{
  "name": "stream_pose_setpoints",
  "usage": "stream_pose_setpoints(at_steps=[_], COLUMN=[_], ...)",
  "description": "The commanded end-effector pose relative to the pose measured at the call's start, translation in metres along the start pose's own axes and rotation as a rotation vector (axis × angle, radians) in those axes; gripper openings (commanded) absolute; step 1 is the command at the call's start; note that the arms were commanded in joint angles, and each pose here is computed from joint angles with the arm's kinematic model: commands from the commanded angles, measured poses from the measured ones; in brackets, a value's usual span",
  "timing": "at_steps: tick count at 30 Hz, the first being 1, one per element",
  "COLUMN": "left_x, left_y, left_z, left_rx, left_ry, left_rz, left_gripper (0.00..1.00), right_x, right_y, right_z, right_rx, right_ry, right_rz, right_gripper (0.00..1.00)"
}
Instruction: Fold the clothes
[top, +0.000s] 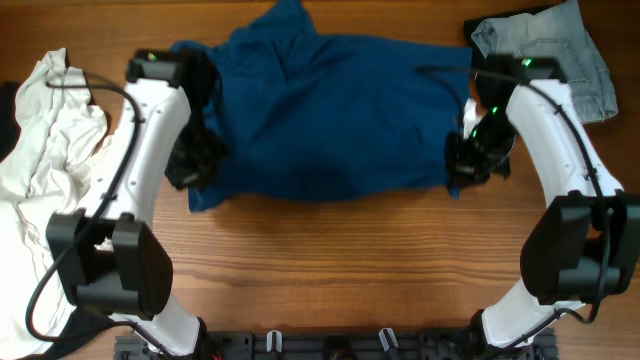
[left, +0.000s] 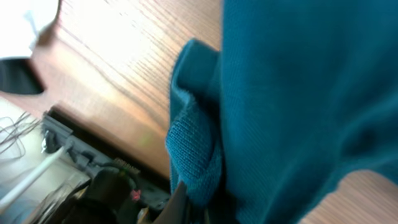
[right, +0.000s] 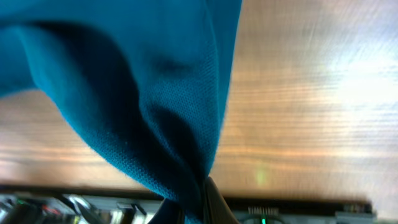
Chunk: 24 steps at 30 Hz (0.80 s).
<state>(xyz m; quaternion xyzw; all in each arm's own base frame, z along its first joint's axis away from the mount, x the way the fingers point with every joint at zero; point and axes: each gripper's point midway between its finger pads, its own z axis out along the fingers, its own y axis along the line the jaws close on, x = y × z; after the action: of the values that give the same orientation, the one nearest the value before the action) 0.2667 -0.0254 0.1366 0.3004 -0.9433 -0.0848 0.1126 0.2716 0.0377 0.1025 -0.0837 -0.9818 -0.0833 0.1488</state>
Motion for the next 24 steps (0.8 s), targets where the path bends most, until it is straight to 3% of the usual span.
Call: stream_pose_setpoints(at_steps=[1,7,12,24], left_x=[0.030,0.079,0.111,0.128], left_y=[0.011,0.031,0.052,0.068], left_z=[0.028,0.066,0.081,0.106], left_rx=[-0.026,-0.094,-0.089,-0.105], left_ry=[0.065,0.118,0.155,0.178], left_rz=[-0.027,-0.010,-0.027,-0.095], left_gripper=[0.04,0.04,0.04,0.04], right_x=[0.025,0.049,0.052,0.053], right_y=[-0.006,-0.017,-0.022,-0.083], right_z=[0.023,0.054,0.042,0.015], right_rx=[0.005,0.012,-0.007,-0.139], right_ry=[0.071,0.133,0.063,-0.020], right_rz=[-0.013,0.019,0.075,0.420], right_gripper=[0.04,0.04,0.05,0.04])
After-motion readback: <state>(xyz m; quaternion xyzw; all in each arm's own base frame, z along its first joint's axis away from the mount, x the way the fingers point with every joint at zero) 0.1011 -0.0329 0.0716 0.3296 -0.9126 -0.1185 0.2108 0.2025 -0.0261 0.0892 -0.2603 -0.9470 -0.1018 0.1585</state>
